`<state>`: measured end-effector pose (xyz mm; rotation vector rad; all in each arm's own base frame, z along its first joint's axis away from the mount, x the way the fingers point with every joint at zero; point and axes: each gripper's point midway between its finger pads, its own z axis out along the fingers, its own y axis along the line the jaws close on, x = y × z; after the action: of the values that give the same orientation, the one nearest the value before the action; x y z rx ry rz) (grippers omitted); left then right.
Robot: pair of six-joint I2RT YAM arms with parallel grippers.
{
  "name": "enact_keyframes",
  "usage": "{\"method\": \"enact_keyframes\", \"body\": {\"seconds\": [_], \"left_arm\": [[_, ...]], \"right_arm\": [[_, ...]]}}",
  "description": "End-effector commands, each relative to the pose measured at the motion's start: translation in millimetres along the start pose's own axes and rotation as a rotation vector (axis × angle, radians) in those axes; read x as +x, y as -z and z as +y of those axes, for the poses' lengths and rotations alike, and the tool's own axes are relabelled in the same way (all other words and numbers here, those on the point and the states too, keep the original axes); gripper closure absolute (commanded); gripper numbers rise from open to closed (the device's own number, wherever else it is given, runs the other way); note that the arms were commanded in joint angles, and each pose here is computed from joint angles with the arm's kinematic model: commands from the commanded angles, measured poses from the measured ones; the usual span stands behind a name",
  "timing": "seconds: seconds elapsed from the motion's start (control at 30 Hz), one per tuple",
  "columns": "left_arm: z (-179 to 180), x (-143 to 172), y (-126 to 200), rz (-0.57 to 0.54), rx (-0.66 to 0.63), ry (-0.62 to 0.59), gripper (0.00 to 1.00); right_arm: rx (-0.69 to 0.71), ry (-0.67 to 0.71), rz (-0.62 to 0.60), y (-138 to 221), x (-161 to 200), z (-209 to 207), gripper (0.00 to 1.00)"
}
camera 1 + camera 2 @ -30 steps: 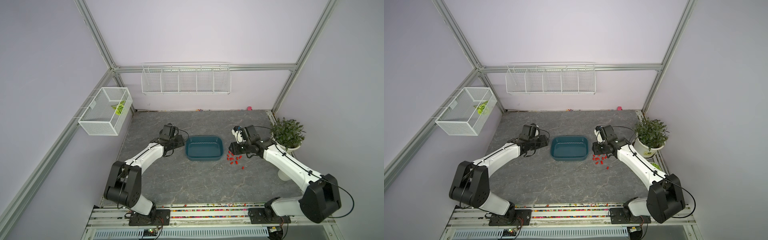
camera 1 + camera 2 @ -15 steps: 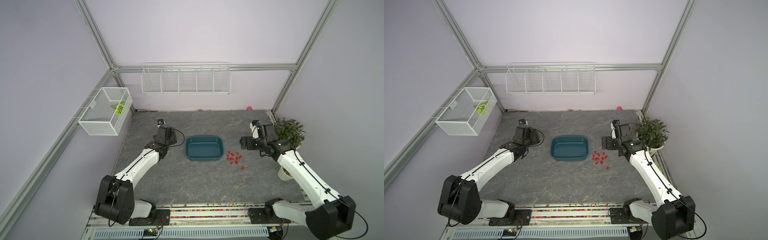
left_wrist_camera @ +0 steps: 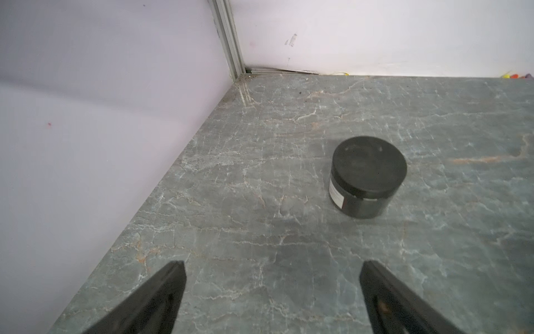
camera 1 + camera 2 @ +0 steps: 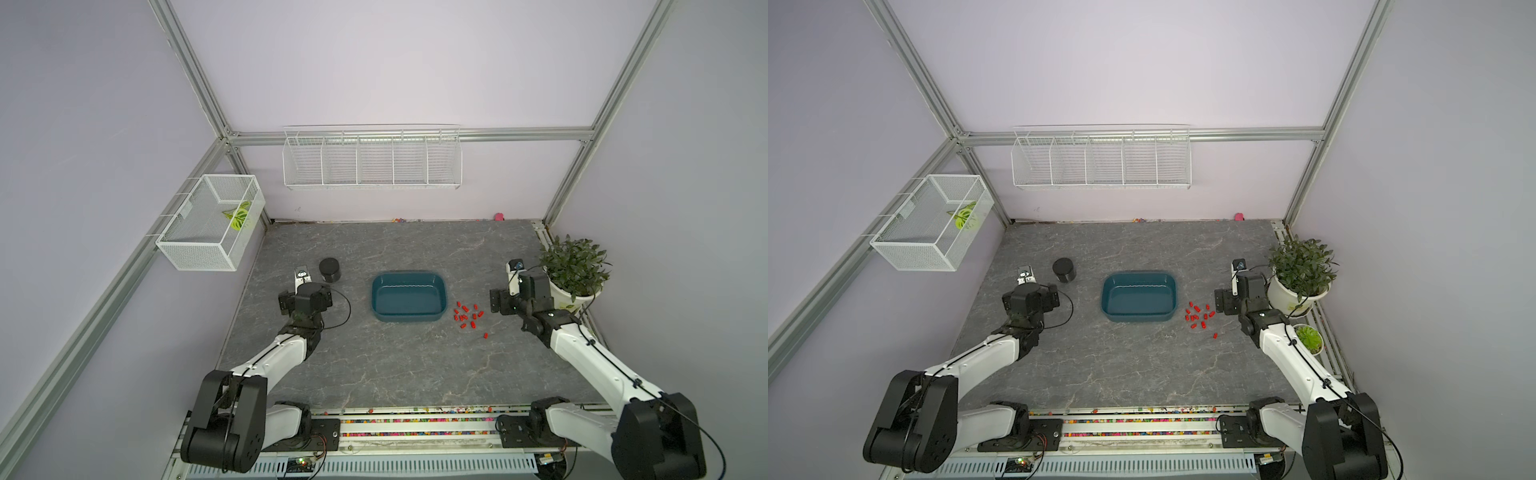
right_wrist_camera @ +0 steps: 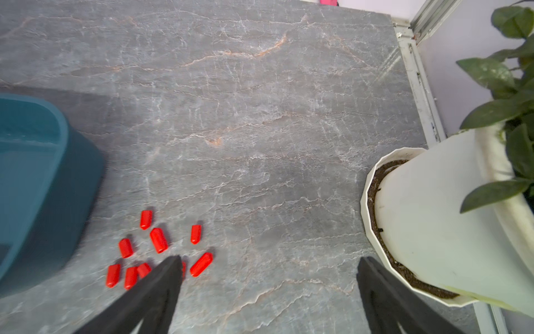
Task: Take the screw protection sleeves out of the storage box
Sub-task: Reset both arms
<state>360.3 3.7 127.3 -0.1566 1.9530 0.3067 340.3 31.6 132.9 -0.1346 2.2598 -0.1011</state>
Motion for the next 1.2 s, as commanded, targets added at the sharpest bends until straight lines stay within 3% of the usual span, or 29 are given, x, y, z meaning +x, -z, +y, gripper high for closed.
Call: {"method": "enact_keyframes", "body": {"seconds": [0.0,0.23,0.47,0.57,0.6,0.67,1.17], "left_arm": [[-1.3,-22.9,3.7,-0.183,0.056,0.043,0.0],[-14.6,-23.1,-4.6,-0.24,0.199,0.049,0.0],[-7.8,-9.2,-33.2,-0.18,0.226,0.102,0.0],[-8.3,-9.0,-36.7,-0.163,0.281,0.121,0.0],[-8.6,-6.5,-38.7,-0.124,0.286,0.119,0.0],[-8.5,-9.1,-37.0,-0.162,0.29,0.107,0.0],[-9.2,-7.6,-38.1,-0.135,0.278,0.114,0.0]], "right_arm": [[0.041,0.032,-0.139,-5.8,-22.2,-8.2,0.01],[0.054,-0.035,-0.193,-24.0,-12.0,-20.2,0.01],[0.059,-0.128,-0.241,-45.5,-5.6,-35.4,0.01],[-0.021,-0.078,-0.26,-51.5,-9.1,-20.8,0.01],[-0.026,-0.074,-0.274,-52.0,-11.6,-19.9,0.01],[-0.006,-0.078,-0.3,-55.8,-10.9,-22.6,0.01],[0.006,-0.08,-0.304,-69.4,2.8,-21.8,0.01]]}}
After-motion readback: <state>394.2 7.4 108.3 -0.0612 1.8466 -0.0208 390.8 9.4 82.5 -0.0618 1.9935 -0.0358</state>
